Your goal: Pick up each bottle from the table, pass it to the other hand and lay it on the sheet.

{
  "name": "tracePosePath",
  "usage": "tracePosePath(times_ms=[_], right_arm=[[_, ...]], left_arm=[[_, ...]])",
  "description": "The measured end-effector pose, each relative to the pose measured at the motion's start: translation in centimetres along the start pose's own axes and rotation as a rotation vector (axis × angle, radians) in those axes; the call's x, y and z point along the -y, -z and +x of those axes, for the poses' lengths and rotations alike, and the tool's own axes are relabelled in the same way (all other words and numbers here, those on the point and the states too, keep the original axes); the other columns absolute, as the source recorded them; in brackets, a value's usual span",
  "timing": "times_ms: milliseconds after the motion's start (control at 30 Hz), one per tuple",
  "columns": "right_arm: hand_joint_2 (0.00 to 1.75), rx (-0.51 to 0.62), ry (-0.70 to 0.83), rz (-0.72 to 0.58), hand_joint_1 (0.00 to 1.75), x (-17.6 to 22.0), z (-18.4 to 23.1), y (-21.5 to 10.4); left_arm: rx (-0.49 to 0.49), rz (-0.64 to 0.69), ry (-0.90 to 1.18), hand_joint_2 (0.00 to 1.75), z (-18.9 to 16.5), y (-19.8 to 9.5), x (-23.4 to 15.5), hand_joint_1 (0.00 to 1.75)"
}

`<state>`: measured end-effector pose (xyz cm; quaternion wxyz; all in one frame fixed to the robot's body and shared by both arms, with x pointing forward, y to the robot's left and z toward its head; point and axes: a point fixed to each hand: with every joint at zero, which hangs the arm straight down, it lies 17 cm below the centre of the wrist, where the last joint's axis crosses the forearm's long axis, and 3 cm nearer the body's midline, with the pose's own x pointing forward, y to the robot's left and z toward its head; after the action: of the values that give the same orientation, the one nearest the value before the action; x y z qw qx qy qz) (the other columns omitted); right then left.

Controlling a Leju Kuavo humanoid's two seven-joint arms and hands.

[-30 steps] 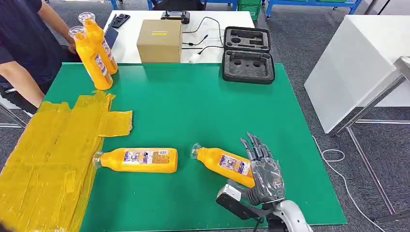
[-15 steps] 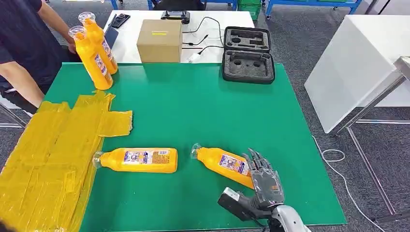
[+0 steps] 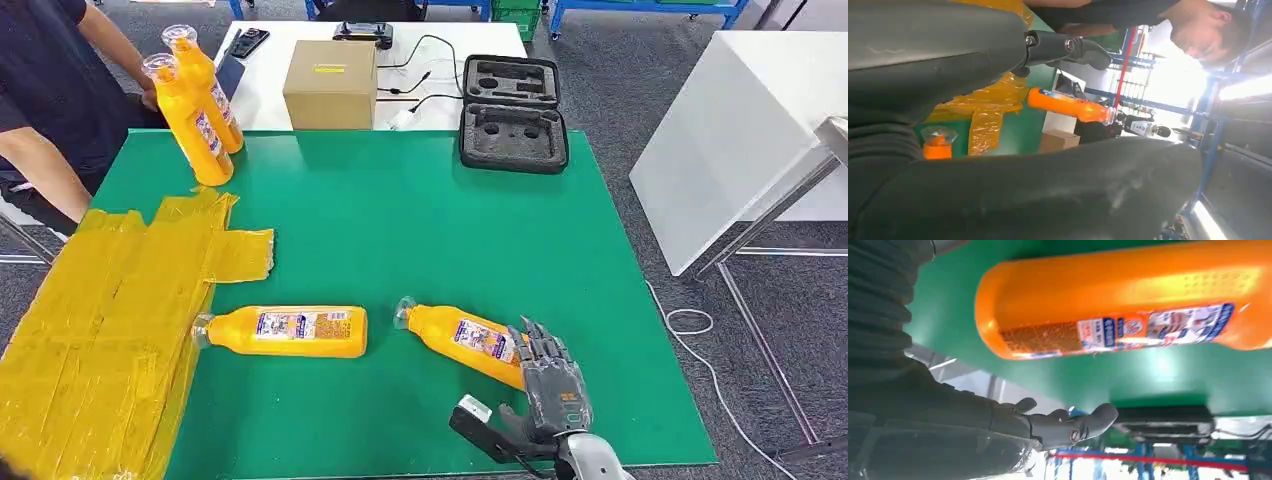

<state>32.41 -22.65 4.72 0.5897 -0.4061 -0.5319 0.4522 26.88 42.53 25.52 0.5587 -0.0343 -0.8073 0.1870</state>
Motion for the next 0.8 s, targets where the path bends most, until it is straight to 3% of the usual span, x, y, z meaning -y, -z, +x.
tracePosePath(times_ms=[800], right_arm=[[1.75,-0.16,0.016,0.003,0.0,1.0,-1.0,1.2]], left_arm=[[0.016,-0.029,-0.037,0.0,-1.4,4.7,1.0,0.0]])
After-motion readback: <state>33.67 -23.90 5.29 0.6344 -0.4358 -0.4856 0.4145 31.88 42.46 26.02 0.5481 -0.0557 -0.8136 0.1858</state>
